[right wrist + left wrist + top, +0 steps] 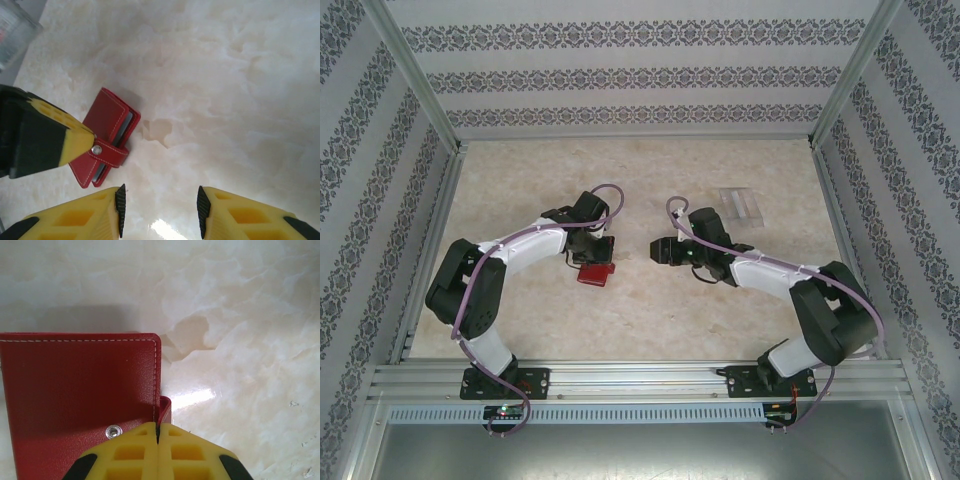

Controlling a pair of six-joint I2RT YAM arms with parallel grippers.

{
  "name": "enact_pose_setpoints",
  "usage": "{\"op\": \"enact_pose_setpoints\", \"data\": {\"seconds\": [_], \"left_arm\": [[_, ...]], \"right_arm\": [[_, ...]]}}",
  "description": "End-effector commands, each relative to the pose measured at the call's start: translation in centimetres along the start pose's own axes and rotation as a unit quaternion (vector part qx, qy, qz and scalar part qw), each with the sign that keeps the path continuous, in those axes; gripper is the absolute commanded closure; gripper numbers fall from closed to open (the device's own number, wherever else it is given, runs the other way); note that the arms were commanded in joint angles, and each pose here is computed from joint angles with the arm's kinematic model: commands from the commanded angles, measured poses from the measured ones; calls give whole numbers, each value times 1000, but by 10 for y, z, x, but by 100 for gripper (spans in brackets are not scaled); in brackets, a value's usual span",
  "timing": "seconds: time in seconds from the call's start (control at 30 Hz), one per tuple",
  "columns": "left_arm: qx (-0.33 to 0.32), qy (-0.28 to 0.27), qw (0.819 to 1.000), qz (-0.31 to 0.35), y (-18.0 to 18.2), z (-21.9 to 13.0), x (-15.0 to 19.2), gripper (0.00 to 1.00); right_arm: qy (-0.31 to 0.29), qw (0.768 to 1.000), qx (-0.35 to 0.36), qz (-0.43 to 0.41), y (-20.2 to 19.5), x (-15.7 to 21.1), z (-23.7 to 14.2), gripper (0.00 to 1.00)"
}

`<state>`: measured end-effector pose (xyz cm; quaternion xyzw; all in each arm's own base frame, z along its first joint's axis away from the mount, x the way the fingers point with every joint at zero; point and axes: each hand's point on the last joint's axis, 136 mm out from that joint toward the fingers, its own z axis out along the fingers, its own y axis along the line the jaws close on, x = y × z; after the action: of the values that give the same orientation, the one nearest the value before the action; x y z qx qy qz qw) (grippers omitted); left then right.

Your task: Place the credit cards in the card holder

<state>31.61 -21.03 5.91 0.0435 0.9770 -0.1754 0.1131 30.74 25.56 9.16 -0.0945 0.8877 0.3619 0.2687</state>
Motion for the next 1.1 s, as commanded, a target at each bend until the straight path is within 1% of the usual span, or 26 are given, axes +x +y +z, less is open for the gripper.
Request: {"op": "enact_pose_setpoints", "data": {"seconds": [0.0,0.07,0.13,0.2,0.27,0.4,0.53,0.73,1.07], "left_arm": [[4,-4,1000,18,-6,-13,0,100],[7,-8,1000,20,-7,-15,-1,100],[7,-8,1000,20,-5,-15,-1,100],[7,-6,1000,17,-3,-13,-1,100],[12,-6,1000,14,-3,-12,-1,100],[17,-10,1000,11,-3,-13,0,100],[16,-11,1000,10,-1,-15,0,100],[15,-10,1000,5,3,-15,1,100],[19,-12,1000,2,4,-14,0,100]], "right_arm": [[10,1000,-8,3,14,-6,10,56],[20,1000,-21,2,24,-6,18,56],[32,998,-53,15,40,-6,27,56],[41,995,-74,59,47,-9,38,54],[57,990,-80,106,44,-6,52,54],[83,977,-107,165,45,5,80,57],[80,971,-141,177,59,3,92,57],[82,964,-162,193,61,-3,96,57],[84,960,-156,216,52,1,113,60]]}}
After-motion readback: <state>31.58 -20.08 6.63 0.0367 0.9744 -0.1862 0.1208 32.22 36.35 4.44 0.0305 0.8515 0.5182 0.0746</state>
